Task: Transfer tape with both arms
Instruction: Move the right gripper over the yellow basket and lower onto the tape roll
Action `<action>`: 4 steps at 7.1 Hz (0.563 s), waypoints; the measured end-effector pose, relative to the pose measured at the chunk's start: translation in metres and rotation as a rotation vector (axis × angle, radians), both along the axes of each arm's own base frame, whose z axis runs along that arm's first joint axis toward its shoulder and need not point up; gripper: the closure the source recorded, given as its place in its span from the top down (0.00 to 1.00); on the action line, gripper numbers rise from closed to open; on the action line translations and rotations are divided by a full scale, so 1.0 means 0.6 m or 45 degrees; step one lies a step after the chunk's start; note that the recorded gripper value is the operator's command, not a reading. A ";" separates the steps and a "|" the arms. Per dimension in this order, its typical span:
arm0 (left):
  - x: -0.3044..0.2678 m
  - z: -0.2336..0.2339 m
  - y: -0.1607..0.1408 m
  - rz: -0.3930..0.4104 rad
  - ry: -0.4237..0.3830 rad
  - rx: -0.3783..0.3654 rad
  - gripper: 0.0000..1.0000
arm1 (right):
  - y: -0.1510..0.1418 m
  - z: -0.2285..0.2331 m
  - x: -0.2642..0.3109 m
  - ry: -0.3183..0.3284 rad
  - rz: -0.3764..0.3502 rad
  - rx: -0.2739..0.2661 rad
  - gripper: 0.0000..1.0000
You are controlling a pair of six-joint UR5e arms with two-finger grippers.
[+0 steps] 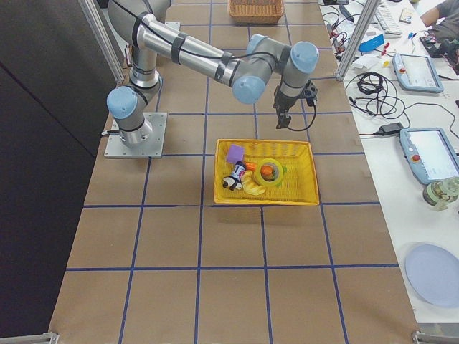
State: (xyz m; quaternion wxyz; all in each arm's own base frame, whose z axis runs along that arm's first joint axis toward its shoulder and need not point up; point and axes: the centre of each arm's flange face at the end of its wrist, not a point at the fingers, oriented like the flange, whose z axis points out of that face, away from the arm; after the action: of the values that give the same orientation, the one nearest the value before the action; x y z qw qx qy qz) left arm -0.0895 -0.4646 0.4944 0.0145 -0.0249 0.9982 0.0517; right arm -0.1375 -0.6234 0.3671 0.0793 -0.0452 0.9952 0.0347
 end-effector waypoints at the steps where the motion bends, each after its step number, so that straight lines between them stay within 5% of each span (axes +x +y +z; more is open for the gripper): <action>1: 0.000 -0.001 -0.002 0.005 0.001 0.002 1.00 | -0.009 -0.040 -0.052 -0.044 0.043 0.003 1.00; 4: 0.000 -0.003 -0.004 0.009 0.002 0.004 1.00 | -0.017 -0.129 -0.105 -0.095 0.211 0.015 1.00</action>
State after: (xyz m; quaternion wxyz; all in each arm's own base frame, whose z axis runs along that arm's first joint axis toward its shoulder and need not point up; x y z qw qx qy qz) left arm -0.0895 -0.4668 0.4928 0.0136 -0.0286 0.9981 0.0535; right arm -0.2003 -0.6335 0.2898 0.1134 -0.1281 0.9842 0.0451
